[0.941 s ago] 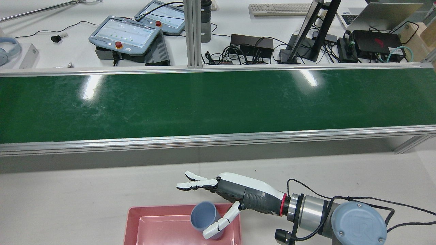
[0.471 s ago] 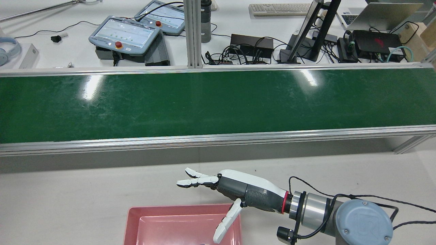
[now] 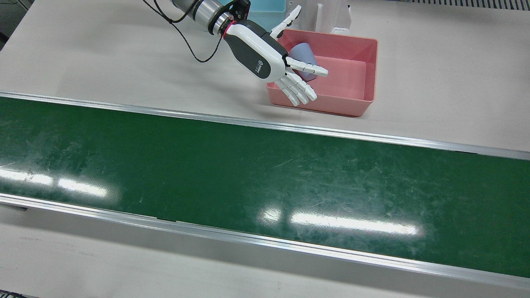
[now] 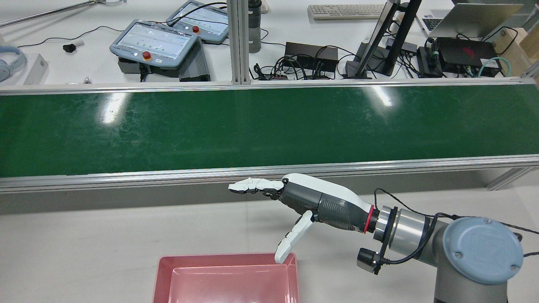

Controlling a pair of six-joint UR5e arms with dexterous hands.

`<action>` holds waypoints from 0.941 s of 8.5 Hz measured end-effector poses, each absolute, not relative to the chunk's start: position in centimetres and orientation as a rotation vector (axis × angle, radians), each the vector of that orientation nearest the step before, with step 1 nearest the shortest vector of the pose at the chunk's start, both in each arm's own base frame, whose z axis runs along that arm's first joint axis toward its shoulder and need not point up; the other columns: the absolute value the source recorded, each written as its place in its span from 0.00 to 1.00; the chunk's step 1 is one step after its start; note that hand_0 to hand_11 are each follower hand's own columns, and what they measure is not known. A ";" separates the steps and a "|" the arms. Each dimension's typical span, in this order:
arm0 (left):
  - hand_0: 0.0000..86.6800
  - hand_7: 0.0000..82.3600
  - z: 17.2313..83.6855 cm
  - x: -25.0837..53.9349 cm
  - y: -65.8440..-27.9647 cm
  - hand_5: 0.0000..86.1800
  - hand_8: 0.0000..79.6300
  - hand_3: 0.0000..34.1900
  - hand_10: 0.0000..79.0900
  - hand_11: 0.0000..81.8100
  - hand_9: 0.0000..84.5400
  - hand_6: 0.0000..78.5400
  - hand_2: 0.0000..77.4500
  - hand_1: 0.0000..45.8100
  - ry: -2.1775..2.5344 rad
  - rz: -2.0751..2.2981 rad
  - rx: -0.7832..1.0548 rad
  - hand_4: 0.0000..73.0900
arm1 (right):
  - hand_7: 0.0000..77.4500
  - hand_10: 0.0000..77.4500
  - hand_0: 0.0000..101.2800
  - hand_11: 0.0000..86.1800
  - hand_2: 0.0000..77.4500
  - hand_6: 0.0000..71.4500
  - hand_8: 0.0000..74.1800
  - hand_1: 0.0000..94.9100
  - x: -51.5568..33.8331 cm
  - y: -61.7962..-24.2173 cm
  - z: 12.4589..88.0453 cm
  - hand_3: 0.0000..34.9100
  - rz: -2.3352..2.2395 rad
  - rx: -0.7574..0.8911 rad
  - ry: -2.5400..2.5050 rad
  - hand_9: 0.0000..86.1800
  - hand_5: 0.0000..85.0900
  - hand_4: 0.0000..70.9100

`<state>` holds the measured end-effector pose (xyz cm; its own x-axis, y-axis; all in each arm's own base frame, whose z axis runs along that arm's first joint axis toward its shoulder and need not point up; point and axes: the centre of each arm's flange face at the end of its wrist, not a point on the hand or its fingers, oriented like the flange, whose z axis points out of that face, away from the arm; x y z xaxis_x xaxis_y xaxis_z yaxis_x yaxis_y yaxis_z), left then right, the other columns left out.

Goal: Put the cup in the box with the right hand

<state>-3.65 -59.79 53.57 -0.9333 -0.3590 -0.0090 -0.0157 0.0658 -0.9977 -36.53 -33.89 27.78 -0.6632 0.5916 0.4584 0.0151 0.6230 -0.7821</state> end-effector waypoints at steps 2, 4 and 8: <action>0.00 0.00 53.6 -3.6 -59.8 0.00 0.00 0.00 0.00 0.00 0.00 0.00 0.01 0.01 2.090 -1.952 -0.380 0.00 | 0.14 0.00 0.50 0.01 0.01 0.05 0.00 0.21 -31.7 -38.1 26.9 0.30 1.081 -0.355 -2.193 0.01 0.05 0.00; 0.00 0.00 53.5 -3.6 -59.8 0.00 0.00 0.00 0.00 0.00 0.00 0.00 0.01 0.01 2.091 -1.952 -0.380 0.00 | 0.16 0.00 0.51 0.01 0.01 0.02 0.00 0.23 -23.3 -43.3 29.3 0.30 1.250 -0.196 -2.222 0.02 0.06 0.00; 0.00 0.00 53.6 -3.6 -59.8 0.00 0.00 0.00 0.00 0.00 0.00 0.00 0.01 0.01 2.091 -1.951 -0.380 0.00 | 0.25 0.05 0.50 0.01 0.09 0.09 0.15 0.22 -8.1 -52.2 41.6 0.30 1.727 0.049 -2.126 0.20 0.08 0.00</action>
